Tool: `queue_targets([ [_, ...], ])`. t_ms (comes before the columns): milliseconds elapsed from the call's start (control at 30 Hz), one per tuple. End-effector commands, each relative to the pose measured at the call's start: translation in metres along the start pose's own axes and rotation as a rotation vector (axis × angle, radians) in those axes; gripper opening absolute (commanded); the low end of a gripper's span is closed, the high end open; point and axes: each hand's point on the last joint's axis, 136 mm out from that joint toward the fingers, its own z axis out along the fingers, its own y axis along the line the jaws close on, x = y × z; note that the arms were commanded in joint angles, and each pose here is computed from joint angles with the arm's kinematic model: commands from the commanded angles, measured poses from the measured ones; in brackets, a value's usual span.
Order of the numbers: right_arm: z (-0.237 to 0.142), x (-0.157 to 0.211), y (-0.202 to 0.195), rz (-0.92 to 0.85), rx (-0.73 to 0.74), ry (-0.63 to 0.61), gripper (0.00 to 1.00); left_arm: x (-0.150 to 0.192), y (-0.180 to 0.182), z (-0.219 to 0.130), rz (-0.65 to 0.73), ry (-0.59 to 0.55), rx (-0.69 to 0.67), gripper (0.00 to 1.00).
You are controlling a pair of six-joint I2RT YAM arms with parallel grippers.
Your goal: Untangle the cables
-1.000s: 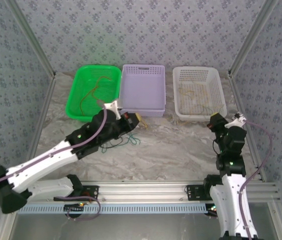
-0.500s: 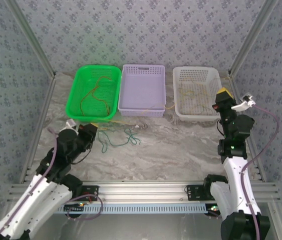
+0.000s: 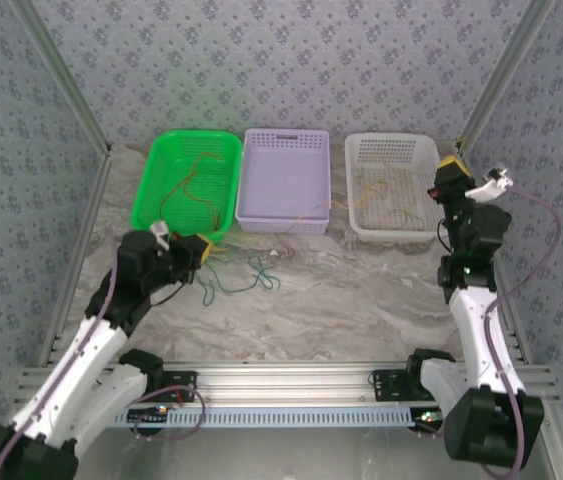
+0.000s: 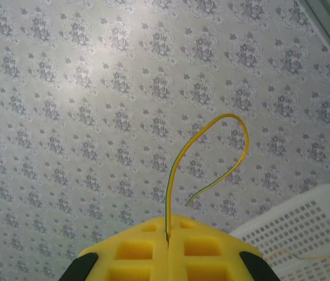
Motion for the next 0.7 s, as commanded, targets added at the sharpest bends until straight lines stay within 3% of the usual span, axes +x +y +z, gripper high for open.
queue_targets([
  [0,0.017,-0.044,0.025,-0.032,-0.059,-0.116,0.00,0.037,0.025,-0.009,0.306,0.170,-0.100,0.00],
  [267,0.058,-0.071,0.041,-0.026,-0.112,-0.170,0.00,0.066,0.071,-0.028,0.538,0.295,-0.171,0.00],
  [367,0.075,-0.070,0.050,-0.009,-0.170,-0.148,0.00,0.081,0.070,-0.019,0.610,0.349,-0.179,0.00],
  [533,0.095,-0.083,0.066,-0.025,-0.263,-0.169,0.00,0.098,0.076,-0.001,0.819,0.383,-0.323,0.00],
  [667,0.105,-0.096,0.072,-0.053,-0.271,-0.187,0.00,0.113,0.076,0.009,0.929,0.403,-0.347,0.00],
])
